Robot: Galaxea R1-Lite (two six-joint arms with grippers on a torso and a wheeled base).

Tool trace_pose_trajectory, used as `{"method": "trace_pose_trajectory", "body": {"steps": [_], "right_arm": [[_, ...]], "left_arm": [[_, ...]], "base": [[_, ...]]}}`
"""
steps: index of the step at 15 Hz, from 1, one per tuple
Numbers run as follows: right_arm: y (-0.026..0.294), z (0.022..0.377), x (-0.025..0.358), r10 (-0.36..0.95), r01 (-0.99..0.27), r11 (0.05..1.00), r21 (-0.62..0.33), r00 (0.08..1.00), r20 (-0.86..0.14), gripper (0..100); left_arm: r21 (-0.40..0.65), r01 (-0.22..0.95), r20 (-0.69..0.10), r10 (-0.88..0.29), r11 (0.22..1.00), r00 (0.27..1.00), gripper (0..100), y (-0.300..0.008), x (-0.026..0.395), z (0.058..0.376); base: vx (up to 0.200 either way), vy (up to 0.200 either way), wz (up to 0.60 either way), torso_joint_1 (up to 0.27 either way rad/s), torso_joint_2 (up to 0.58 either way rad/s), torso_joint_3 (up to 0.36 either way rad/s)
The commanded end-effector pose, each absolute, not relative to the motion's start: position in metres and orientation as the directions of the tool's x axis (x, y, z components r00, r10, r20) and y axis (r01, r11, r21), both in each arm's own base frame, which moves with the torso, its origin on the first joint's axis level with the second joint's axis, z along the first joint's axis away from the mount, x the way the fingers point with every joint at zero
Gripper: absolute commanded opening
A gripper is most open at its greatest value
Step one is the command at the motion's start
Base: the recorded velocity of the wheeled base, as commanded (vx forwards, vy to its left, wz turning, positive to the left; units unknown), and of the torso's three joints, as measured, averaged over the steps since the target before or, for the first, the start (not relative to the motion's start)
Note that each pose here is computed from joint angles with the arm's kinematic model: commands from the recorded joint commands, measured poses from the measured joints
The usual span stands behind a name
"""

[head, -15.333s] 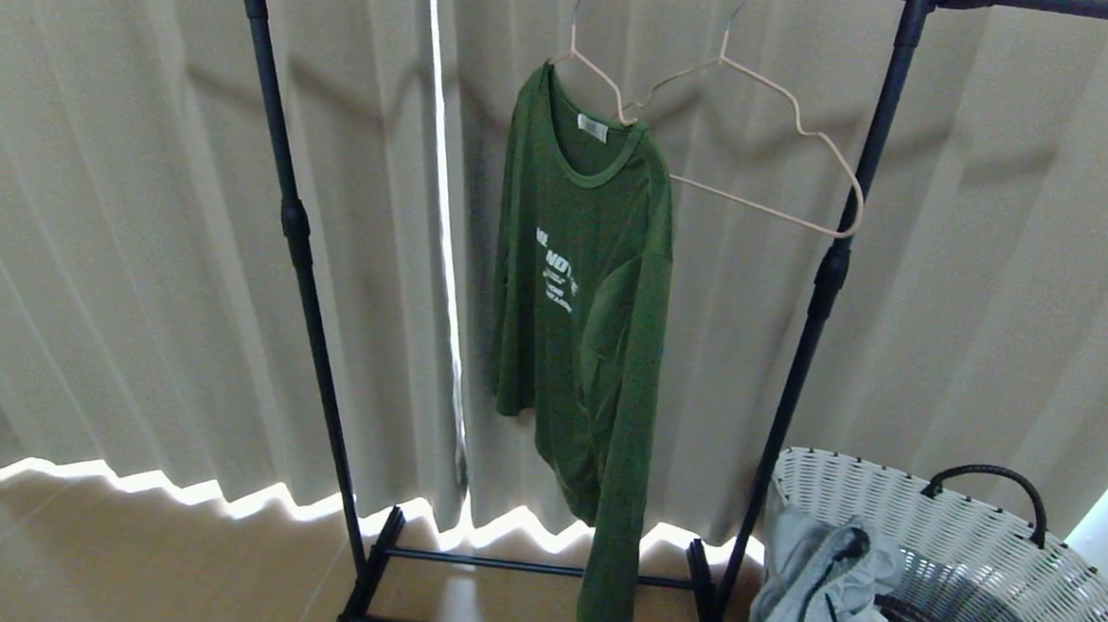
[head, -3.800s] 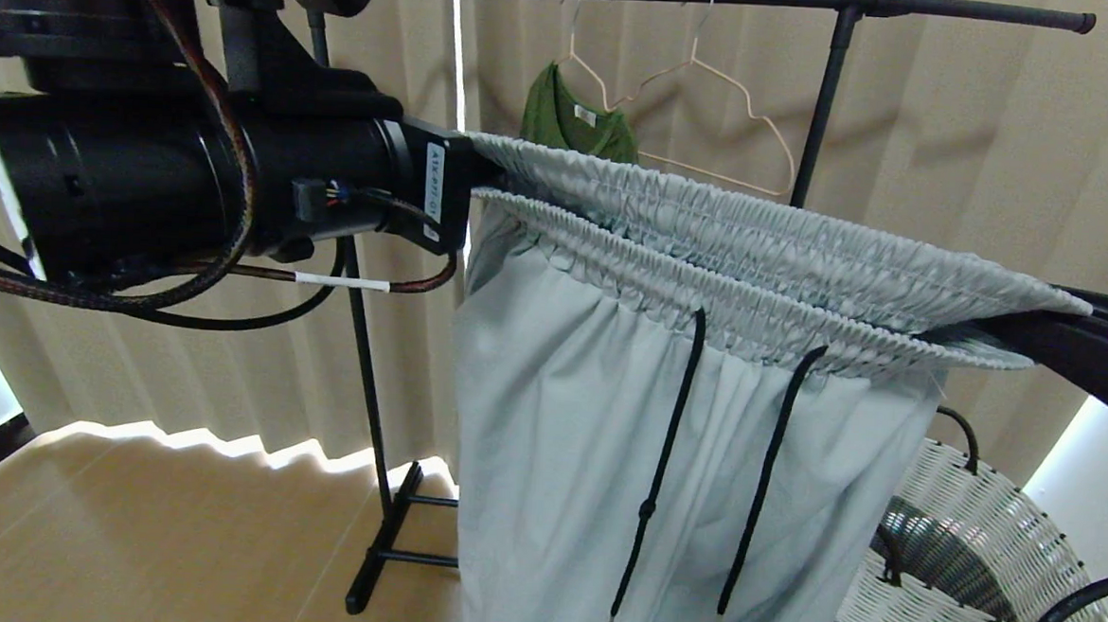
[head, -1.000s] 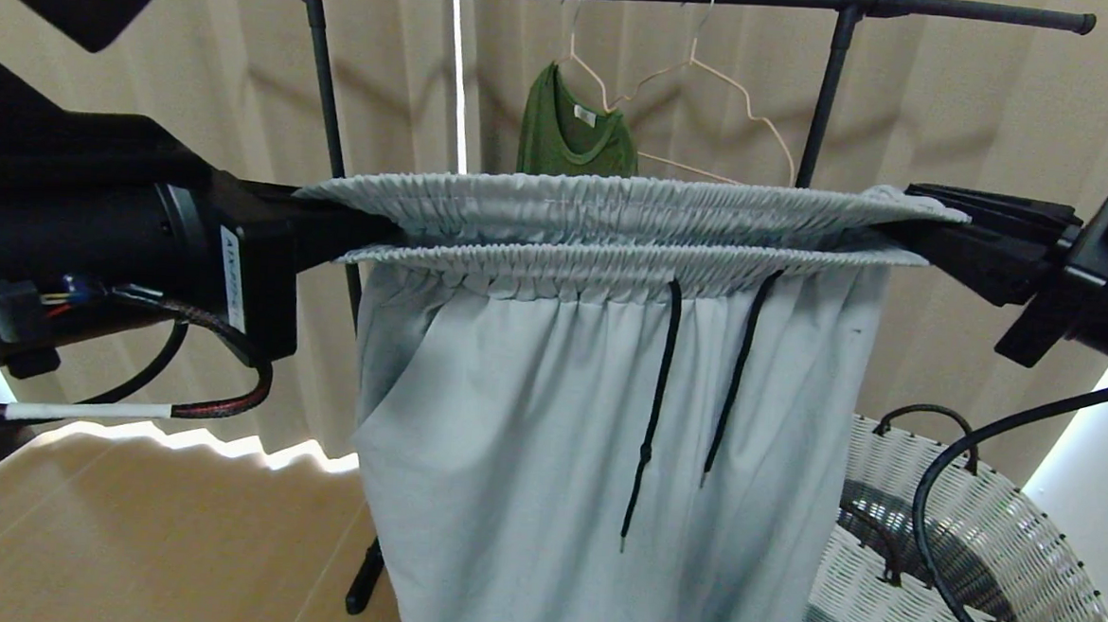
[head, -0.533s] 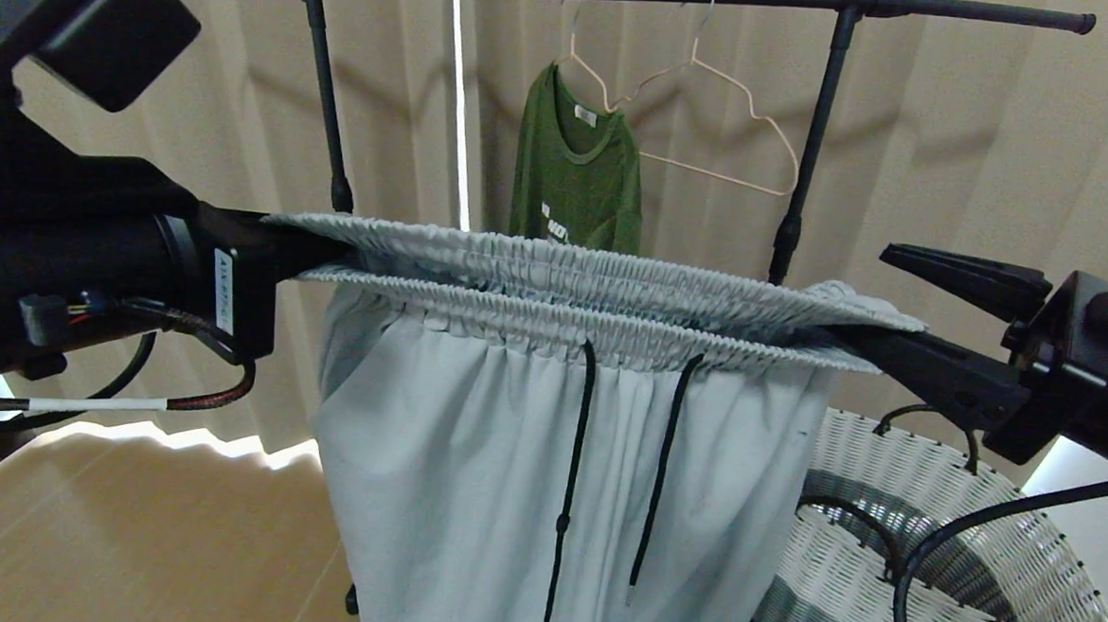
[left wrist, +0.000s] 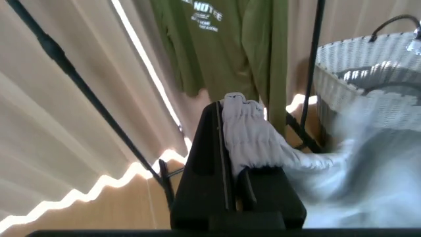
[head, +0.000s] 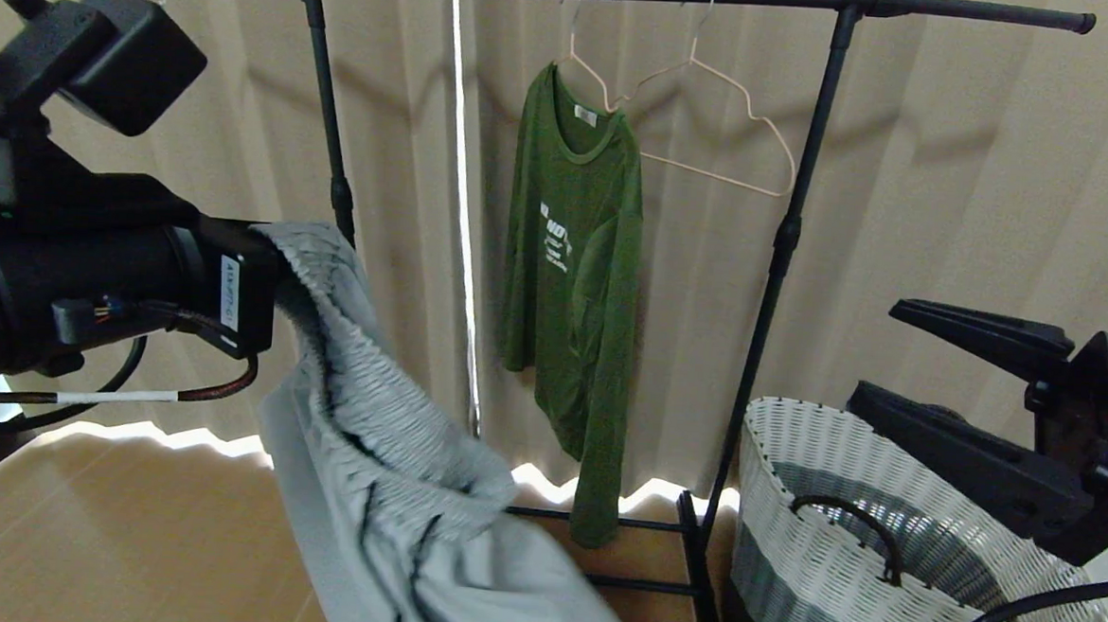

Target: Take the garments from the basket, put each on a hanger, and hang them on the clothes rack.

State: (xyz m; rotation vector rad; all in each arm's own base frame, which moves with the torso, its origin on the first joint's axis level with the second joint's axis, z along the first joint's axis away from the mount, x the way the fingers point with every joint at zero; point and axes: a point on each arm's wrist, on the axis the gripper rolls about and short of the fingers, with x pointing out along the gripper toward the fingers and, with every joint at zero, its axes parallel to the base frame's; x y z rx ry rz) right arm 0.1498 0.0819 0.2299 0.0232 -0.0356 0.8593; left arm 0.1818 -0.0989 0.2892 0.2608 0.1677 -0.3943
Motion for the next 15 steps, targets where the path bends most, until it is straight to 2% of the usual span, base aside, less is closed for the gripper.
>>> {"method": "trace_pose_trajectory", "body": {"steps": [1,3,6,7,8,10,13,15], "right_arm": [[0.078,0.222,0.145,0.751,-0.751,0.66,-0.014,0.66,0.021,100],[0.063,0.205,0.143,0.689,-0.687,0.716,-0.126,0.724,-0.027,100],[0.03,0.186,0.146,0.506,-0.511,0.823,-0.25,0.858,-0.089,100],[0.011,0.171,0.143,0.339,-0.365,0.885,-0.288,0.931,-0.137,100],[0.005,0.165,0.138,0.282,-0.312,0.903,-0.294,0.949,-0.143,100],[-0.003,0.157,0.129,0.208,-0.24,0.929,-0.281,0.968,-0.138,100],[-0.003,0.155,0.117,0.2,-0.224,0.938,-0.265,0.973,-0.115,100],[-0.003,0.156,0.112,0.199,-0.218,0.941,-0.26,0.975,-0.1,100]], "left_arm": [[0.22,0.402,-0.227,-0.354,0.889,0.907,0,-0.098,0.182,0.284],[0.231,0.359,-0.214,-0.313,0.904,0.925,0,-0.08,0.163,0.28],[0.285,0.229,-0.186,-0.18,0.931,0.966,0,-0.042,0.133,0.268],[0.288,0.13,-0.168,-0.084,0.949,0.982,0,-0.023,0.114,0.259],[0.283,0.089,-0.162,-0.044,0.955,0.986,0,-0.015,0.102,0.251],[0.263,0.091,-0.157,-0.051,0.96,0.986,0,-0.008,0.076,0.228],[0.214,0.096,-0.116,-0.073,0.972,0.991,0,-0.004,0.044,0.201],[0.202,0.101,-0.121,-0.077,0.974,0.99,0,-0.004,0.042,0.196]], "base": [[0.0,0.0,0.0,0.0,0.0,0.0],[0.0,0.0,0.0,0.0,0.0,0.0],[0.0,0.0,0.0,0.0,0.0,0.0],[0.0,0.0,0.0,0.0,0.0,0.0],[0.0,0.0,0.0,0.0,0.0,0.0],[0.0,0.0,0.0,0.0,0.0,0.0],[0.0,0.0,0.0,0.0,0.0,0.0],[0.0,0.0,0.0,0.0,0.0,0.0]]}}
